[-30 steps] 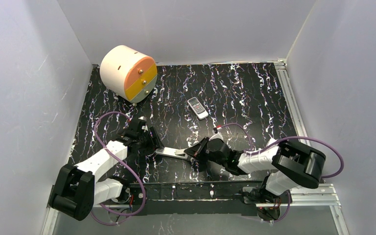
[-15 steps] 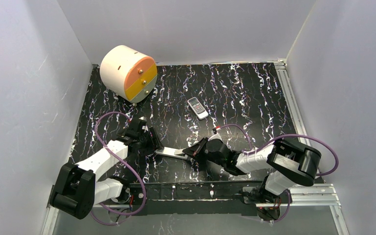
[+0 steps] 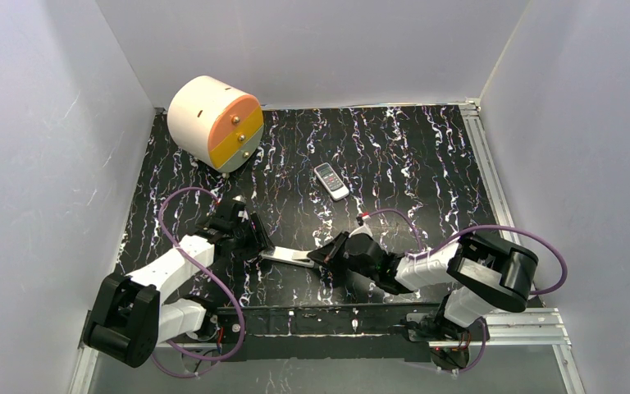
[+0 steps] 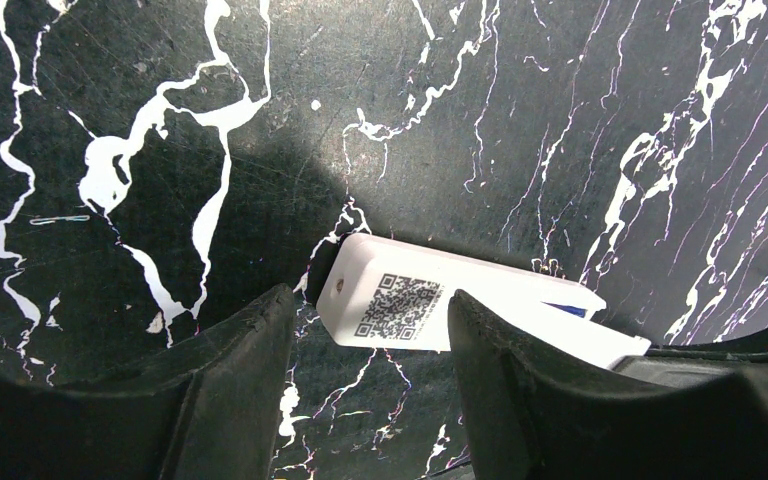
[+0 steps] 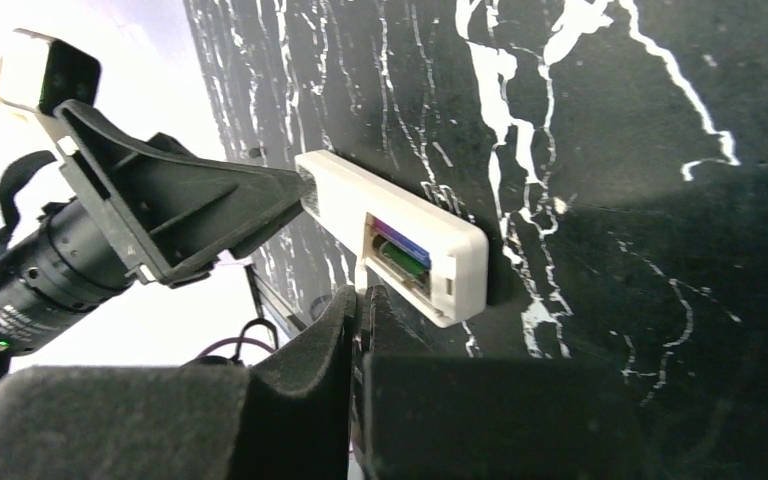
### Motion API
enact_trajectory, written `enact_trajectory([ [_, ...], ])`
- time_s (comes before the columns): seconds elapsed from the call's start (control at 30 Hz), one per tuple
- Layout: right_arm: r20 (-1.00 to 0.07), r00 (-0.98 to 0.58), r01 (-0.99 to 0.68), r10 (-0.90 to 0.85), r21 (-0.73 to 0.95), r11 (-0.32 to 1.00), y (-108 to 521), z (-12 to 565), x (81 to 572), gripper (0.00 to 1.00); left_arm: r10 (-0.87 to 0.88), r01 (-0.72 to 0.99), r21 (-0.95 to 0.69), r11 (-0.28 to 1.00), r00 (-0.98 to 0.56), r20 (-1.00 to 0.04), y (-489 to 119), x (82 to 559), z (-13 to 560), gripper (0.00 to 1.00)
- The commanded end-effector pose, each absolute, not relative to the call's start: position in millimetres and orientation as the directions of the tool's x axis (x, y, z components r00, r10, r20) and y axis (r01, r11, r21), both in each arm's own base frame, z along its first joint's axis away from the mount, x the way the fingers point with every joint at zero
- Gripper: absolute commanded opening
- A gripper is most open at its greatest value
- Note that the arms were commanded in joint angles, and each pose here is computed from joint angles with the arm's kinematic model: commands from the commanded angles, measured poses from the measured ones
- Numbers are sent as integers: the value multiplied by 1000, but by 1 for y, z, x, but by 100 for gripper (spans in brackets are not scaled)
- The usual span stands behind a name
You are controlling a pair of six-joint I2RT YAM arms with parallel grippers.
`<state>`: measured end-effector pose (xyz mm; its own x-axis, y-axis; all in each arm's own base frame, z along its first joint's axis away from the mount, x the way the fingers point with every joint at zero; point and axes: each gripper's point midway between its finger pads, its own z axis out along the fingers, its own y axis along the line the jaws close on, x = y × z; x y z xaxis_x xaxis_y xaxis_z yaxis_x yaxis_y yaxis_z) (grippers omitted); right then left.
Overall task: Load the batteries into the remote control
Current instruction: Load the battery cover into the remote control.
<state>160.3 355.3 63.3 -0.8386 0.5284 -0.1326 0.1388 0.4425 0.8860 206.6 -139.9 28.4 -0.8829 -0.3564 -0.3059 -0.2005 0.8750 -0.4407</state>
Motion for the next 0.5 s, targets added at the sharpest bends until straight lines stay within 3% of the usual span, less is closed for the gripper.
enact_trajectory([
  [0.0, -149, -856, 139, 495, 856, 498, 355, 57, 152, 12, -351, -188, -445, 876, -880, -319, -140, 210, 33, 56],
  [0.3, -177, -851, 123, 494, 847, 517, 354, 61, 155, 30, -352, -188, -444, 876, -879, -322, -140, 211, 35, 56],
  [0.47, -185, -847, 120, 498, 847, 518, 353, 63, 156, 34, -352, -188, -443, 877, -878, -325, -139, 211, 36, 57],
])
